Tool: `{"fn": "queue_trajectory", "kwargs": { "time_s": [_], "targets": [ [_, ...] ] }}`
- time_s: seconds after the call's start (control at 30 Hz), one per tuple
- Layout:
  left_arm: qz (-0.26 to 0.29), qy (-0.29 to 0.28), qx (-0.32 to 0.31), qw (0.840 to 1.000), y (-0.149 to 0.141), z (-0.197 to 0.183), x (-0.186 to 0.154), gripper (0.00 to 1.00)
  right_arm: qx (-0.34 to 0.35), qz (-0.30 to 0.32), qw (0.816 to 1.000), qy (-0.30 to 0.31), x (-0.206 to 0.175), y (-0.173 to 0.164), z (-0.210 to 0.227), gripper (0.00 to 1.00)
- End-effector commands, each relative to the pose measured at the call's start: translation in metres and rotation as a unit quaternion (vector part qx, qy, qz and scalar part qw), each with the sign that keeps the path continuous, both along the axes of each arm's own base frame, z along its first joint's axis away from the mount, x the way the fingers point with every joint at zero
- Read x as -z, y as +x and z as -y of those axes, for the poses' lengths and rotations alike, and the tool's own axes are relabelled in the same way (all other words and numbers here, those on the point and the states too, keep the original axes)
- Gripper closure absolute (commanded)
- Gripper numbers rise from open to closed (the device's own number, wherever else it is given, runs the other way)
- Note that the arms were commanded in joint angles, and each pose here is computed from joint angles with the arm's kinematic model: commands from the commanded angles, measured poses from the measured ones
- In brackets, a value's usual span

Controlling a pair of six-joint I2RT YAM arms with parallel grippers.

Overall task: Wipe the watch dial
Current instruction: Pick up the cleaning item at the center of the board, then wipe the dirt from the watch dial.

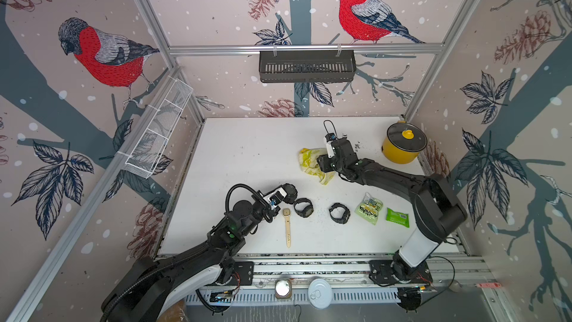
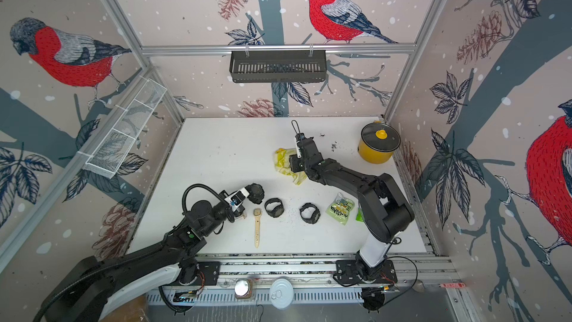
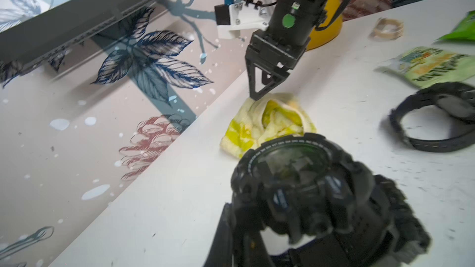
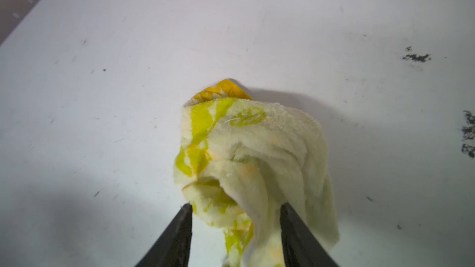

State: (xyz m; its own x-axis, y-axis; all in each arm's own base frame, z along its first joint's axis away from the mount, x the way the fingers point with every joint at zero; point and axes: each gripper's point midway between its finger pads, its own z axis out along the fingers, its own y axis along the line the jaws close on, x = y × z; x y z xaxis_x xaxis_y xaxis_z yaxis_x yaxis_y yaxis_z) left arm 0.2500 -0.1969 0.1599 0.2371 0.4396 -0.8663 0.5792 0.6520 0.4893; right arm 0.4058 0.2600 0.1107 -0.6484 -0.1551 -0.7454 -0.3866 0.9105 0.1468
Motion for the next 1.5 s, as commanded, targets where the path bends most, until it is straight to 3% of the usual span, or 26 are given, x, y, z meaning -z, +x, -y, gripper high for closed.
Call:
{"fn": "queue_trajectory", "kwargs": {
  "time_s": [0.0, 0.2, 0.23, 0.3, 0.4, 0.53, 0.67, 0.73, 1.0, 1.13, 1.23, 1.37, 1.47],
  "targets": [
    [0.029, -0.03, -0.02, 0.999, 0.016, 0.0, -0.018, 1.0, 0.032, 0.018, 0.996, -0.079, 0.017, 0.02, 0.012, 0.44],
    [0.028, -0.003, -0.004, 1.0, 0.035, 0.025, -0.004, 1.0, 0.036, -0.021, 0.996, -0.082, 0.067, 0.029, 0.0, 0.46],
    [0.025, -0.007, -0.004, 1.0, 0.038, 0.028, -0.004, 1.0, 0.033, -0.027, 0.996, -0.08, 0.074, 0.029, 0.0, 0.52],
    [0.022, -0.015, -0.002, 1.0, 0.042, 0.034, -0.006, 1.0, 0.032, -0.034, 0.997, -0.067, 0.078, 0.027, 0.002, 0.83],
    [0.018, -0.051, 0.005, 0.999, 0.046, 0.041, -0.006, 1.0, 0.033, 0.003, 0.999, -0.038, 0.051, 0.022, 0.016, 0.96],
    [0.015, -0.078, 0.028, 0.996, 0.061, 0.071, 0.0, 1.0, 0.053, 0.048, 0.997, -0.012, -0.006, 0.019, 0.052, 0.99],
    [0.051, -0.083, 0.045, 0.994, 0.071, 0.105, 0.012, 1.0, 0.063, 0.056, 0.996, -0.025, -0.043, 0.01, 0.083, 0.99],
    [0.095, -0.095, 0.05, 0.99, 0.066, 0.113, 0.01, 1.0, 0.044, 0.049, 0.997, -0.046, -0.045, 0.003, 0.085, 0.99],
    [0.104, -0.085, 0.062, 0.989, 0.067, 0.141, 0.015, 1.0, -0.053, -0.02, 0.998, -0.019, -0.033, -0.035, 0.047, 0.99],
    [0.033, -0.037, 0.092, 0.995, 0.077, 0.167, 0.03, 1.0, -0.062, -0.028, 0.998, 0.006, -0.032, -0.045, 0.046, 0.99],
    [-0.036, -0.034, 0.077, 0.996, 0.089, 0.175, 0.033, 1.0, -0.047, -0.031, 0.998, -0.009, -0.03, -0.046, 0.055, 0.99],
    [-0.116, -0.082, 0.075, 0.987, 0.086, 0.179, 0.032, 1.0, 0.009, -0.032, 0.999, -0.042, -0.031, -0.04, 0.081, 0.98],
    [-0.196, -0.127, 0.094, 0.968, 0.076, 0.187, 0.047, 1.0, 0.038, -0.034, 0.997, -0.049, -0.034, -0.035, 0.098, 0.98]
  ]
}}
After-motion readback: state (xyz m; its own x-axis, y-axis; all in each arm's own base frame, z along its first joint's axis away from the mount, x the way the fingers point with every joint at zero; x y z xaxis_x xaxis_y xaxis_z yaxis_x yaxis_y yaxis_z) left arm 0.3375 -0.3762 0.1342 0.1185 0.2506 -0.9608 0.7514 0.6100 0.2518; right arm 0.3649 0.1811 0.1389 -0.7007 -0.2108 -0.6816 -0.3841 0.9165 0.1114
